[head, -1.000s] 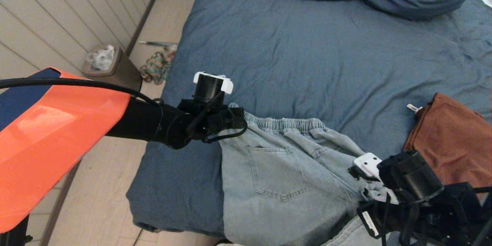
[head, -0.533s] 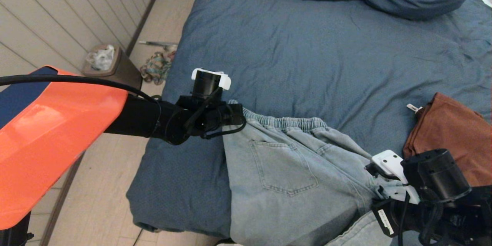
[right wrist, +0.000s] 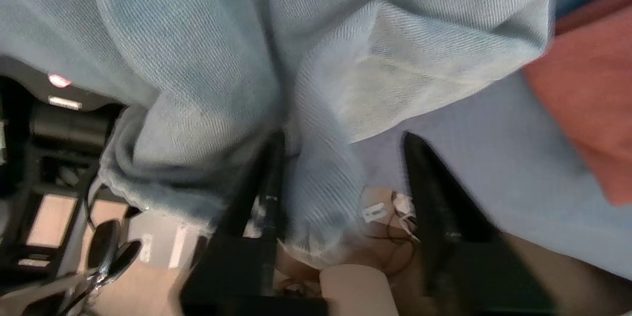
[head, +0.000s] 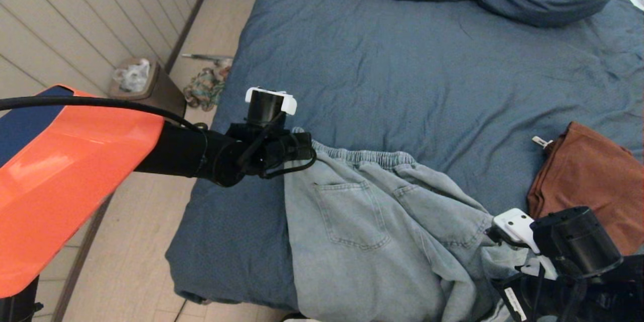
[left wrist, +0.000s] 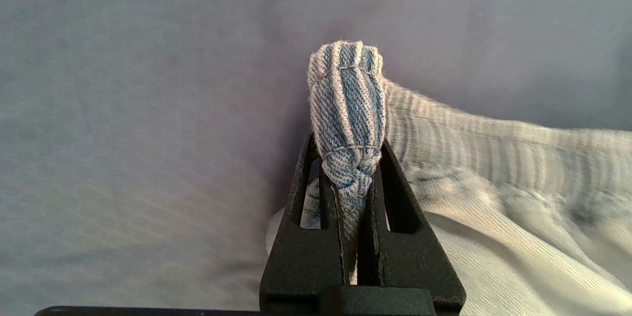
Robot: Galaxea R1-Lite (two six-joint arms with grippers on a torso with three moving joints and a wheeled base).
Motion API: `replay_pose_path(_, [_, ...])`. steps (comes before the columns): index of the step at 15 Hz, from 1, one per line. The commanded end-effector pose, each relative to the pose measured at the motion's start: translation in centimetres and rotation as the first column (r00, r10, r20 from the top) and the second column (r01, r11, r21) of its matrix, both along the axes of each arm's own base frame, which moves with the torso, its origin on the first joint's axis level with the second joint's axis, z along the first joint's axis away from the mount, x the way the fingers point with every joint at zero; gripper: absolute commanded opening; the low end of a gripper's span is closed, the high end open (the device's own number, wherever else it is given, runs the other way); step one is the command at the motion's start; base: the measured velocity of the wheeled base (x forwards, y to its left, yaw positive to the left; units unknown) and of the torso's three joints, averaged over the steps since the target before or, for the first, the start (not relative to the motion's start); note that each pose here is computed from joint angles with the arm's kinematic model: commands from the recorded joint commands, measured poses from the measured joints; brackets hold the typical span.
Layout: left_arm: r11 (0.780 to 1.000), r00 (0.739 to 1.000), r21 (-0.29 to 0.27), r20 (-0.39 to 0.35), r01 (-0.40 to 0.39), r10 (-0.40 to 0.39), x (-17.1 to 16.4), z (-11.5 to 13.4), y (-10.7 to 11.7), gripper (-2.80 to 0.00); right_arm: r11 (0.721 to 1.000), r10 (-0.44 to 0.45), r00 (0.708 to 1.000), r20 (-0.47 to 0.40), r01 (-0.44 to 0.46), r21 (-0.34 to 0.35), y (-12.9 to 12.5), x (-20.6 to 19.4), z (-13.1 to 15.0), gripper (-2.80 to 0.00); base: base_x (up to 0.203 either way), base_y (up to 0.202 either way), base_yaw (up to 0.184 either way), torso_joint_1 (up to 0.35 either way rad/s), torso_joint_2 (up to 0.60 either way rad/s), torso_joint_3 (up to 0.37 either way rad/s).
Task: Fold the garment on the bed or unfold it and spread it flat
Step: Unford the blue shorts
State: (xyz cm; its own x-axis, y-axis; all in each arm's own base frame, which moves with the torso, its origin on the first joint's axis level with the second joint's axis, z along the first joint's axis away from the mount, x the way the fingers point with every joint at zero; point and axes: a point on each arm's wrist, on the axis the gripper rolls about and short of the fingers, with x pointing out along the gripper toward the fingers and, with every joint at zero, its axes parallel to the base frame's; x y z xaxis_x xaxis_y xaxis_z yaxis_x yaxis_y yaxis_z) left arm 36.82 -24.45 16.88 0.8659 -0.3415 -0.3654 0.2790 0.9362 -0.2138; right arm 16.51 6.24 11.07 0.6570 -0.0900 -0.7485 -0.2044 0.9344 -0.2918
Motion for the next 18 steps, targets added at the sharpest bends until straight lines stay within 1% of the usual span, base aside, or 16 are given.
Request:
replay_pose_path(1, [1.0, 1.0, -0.004, 0.0, 0.0, 0.0, 0.0, 0.1, 0.1, -2.8, 1.0, -0.009, 1.0, -0.009, 0.009, -0.003, -0.3, -0.3, -0.3, 0.0, 0.0, 0.0, 0.0, 0.0, 0.0, 0.0])
replay_pose_path(3, [1.0, 1.0, -0.007, 0.005, -0.003, 0.003, 0.1, 0.2, 0.2, -2.8, 1.0, -0.02, 1.0, -0.018, 0.02, -0.007, -0.8, -1.0, -0.6, 0.0, 0.0, 0.0, 0.0, 0.0, 0.0, 0.0])
replay_pose_path(6, [1.0, 1.0, -0.013, 0.011, -0.014, 0.014, 0.5, 0.5, 0.6, -2.8, 0.997, -0.083, 0.996, -0.033, 0.082, -0.014, -2.4, -1.2, -0.9, 0.0, 0.0, 0.0, 0.0, 0.0, 0.0, 0.0])
replay_pose_path(7, [1.0, 1.0, -0.013, 0.013, -0.015, 0.015, 0.5, 0.6, 0.6, -2.8, 0.996, -0.089, 0.996, -0.031, 0.089, -0.002, -3.0, -1.3, -0.8, 0.0, 0.0, 0.0, 0.0, 0.0, 0.0, 0.0])
replay_pose_path(9, [1.0, 1.0, -0.016, 0.016, -0.017, 0.017, 0.5, 0.8, 0.7, -2.8, 0.997, -0.064, 0.998, -0.011, 0.065, 0.031, -3.3, -1.4, -0.2, 0.0, 0.0, 0.0, 0.0, 0.0, 0.0, 0.0])
replay_pose_path(14, [0.999, 0.999, -0.028, 0.033, -0.032, 0.033, 0.4, 1.9, 1.6, -2.8, 0.997, -0.045, 0.998, 0.034, 0.043, 0.059, -2.6, -0.2, 1.1, 0.0, 0.0, 0.0, 0.0, 0.0, 0.0, 0.0])
replay_pose_path(15, [0.999, 0.999, -0.027, 0.03, -0.032, 0.033, 0.4, 1.8, 1.6, -2.8, 0.996, -0.037, 0.999, 0.022, 0.035, 0.078, -2.2, 0.2, 1.0, 0.0, 0.0, 0.0, 0.0, 0.0, 0.0, 0.0])
replay_pose_path(17, [0.999, 0.999, -0.022, 0.024, -0.031, 0.032, 0.4, 1.6, 1.5, -2.8, 0.99, -0.01, 1.0, -0.015, 0.012, 0.138, -1.2, 0.8, 0.5, 0.0, 0.0, 0.0, 0.0, 0.0, 0.0, 0.0])
replay_pose_path(18, [0.999, 0.999, -0.019, 0.018, -0.031, 0.031, 0.5, 1.3, 1.4, -2.8, 0.988, 0.006, 0.999, -0.039, 0.0, 0.153, -0.8, 1.0, 0.2, 0.0, 0.0, 0.0, 0.0, 0.0, 0.0, 0.0])
